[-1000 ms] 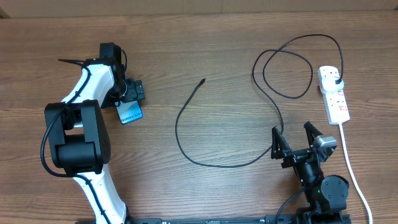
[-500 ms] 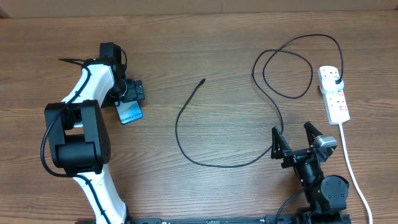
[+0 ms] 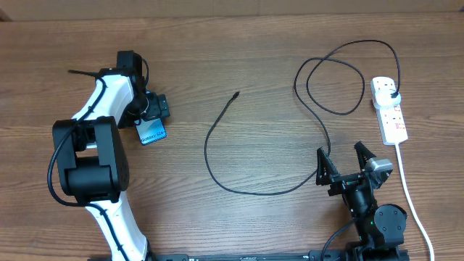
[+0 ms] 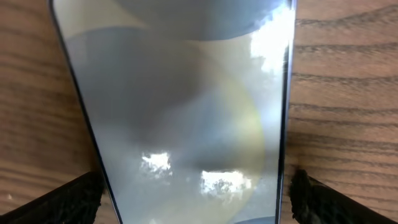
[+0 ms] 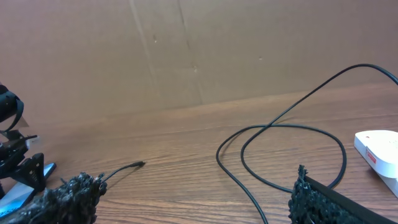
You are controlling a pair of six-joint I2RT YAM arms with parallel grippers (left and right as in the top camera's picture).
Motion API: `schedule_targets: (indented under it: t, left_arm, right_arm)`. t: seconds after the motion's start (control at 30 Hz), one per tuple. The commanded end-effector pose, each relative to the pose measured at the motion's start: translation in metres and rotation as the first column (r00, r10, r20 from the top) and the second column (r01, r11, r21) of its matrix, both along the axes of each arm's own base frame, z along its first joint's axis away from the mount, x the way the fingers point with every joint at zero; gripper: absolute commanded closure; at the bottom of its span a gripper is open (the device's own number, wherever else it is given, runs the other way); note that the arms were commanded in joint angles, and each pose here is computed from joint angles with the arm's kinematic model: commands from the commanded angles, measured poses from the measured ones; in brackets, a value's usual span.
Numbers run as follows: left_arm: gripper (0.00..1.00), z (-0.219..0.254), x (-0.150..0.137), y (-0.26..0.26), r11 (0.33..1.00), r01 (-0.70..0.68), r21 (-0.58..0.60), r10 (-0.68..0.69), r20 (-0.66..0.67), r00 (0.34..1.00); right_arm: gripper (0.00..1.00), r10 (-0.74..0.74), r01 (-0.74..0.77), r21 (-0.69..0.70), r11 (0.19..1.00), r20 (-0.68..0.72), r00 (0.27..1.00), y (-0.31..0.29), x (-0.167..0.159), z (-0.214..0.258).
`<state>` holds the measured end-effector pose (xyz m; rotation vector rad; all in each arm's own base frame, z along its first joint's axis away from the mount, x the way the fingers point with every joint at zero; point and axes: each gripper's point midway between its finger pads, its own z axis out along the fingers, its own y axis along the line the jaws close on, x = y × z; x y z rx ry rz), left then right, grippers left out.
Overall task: Plug charger to phone and switch on socket
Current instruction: 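Hold the smartphone upright and steady in the left gripper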
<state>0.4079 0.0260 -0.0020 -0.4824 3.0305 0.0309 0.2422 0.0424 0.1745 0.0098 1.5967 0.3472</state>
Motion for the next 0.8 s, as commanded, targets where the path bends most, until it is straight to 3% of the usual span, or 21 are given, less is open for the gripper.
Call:
schedule_targets:
  t: [0.0, 0.33, 0.77]
  left_arm:
    - [0.00, -0.0367, -0.0309, -0.0048, 0.994, -0.107, -0.003, 0.105, -0.132, 0.986]
    - [0.03, -0.0368, -0.0297, -0.0045, 0.987, -0.158, 0.000, 0.157, -0.125, 0.980]
    - [0.05, -0.0370, -0.0241, -0.0026, 0.992, -0.126, 0.005, 0.126, -0.102, 0.987]
  right_arm:
    - [0.00, -0.003, 0.003, -0.005, 1.000, 0.003, 1.000, -0.0002, 0.0003, -0.0022]
    - [0.00, -0.003, 0.003, -0.005, 1.000, 0.003, 1.000, -0.0002, 0.0003, -0.0022]
    - [0.00, -0.003, 0.003, -0.005, 1.000, 0.003, 1.000, -0.0002, 0.0003, -0.0023]
